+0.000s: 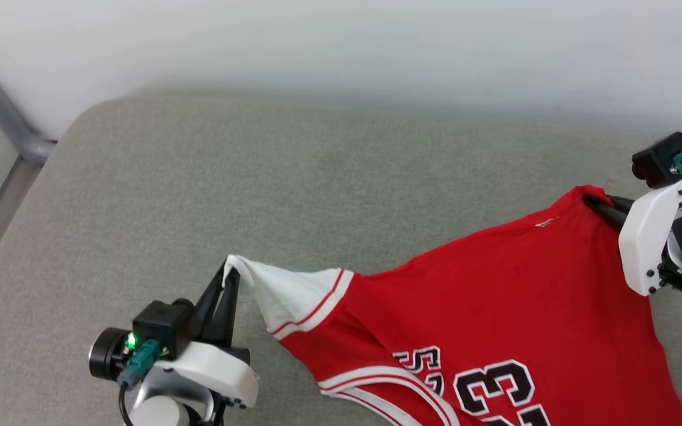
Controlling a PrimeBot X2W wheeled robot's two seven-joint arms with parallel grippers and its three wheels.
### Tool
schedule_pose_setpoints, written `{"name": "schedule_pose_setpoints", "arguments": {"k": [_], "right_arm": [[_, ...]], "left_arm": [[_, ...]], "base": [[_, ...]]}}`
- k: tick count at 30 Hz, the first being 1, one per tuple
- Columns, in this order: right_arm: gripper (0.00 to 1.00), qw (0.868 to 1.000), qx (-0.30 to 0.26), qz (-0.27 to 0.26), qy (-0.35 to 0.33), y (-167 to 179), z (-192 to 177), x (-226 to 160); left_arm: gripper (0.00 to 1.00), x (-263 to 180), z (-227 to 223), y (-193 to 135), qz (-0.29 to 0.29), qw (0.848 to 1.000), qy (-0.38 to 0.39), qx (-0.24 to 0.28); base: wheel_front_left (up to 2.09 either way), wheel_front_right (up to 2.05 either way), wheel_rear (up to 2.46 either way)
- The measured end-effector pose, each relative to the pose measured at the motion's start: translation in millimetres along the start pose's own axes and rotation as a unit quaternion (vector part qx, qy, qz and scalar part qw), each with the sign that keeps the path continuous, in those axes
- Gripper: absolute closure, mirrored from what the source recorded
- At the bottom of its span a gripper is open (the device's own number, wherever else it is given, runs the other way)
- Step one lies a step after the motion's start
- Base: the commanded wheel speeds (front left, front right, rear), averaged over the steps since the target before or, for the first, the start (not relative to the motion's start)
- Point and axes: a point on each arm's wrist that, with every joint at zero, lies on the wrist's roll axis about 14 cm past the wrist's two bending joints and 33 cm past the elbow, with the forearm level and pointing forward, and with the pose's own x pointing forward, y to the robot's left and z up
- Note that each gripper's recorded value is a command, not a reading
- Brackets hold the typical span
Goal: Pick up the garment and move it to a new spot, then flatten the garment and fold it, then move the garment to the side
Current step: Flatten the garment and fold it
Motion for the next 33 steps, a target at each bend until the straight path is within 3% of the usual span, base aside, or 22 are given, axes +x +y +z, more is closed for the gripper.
{"name": "schedule_pose_setpoints", "arguments": {"k": [8,17,33], "right_arm": [[1.00,0.991,0.018,-0.046,-0.122,-21.8,49.3,-53.9],[1.00,0.973,0.031,-0.083,-0.213,-45.6,97.1,-98.4],[1.00,0.951,0.019,-0.132,-0.281,-98.9,167.0,-107.8]], "left_arm": [[1.00,24.9,81.7,-7.0,-0.036,0.993,-0.107,0.033],[1.00,53.9,178.9,-25.5,-0.089,0.970,-0.209,0.088],[1.00,128.6,277.8,-63.4,-0.146,0.935,-0.294,0.137]], "base": [[0.00,0.00,0.00],[0.00,0.00,0.00],[0.00,0.00,0.00]]}}
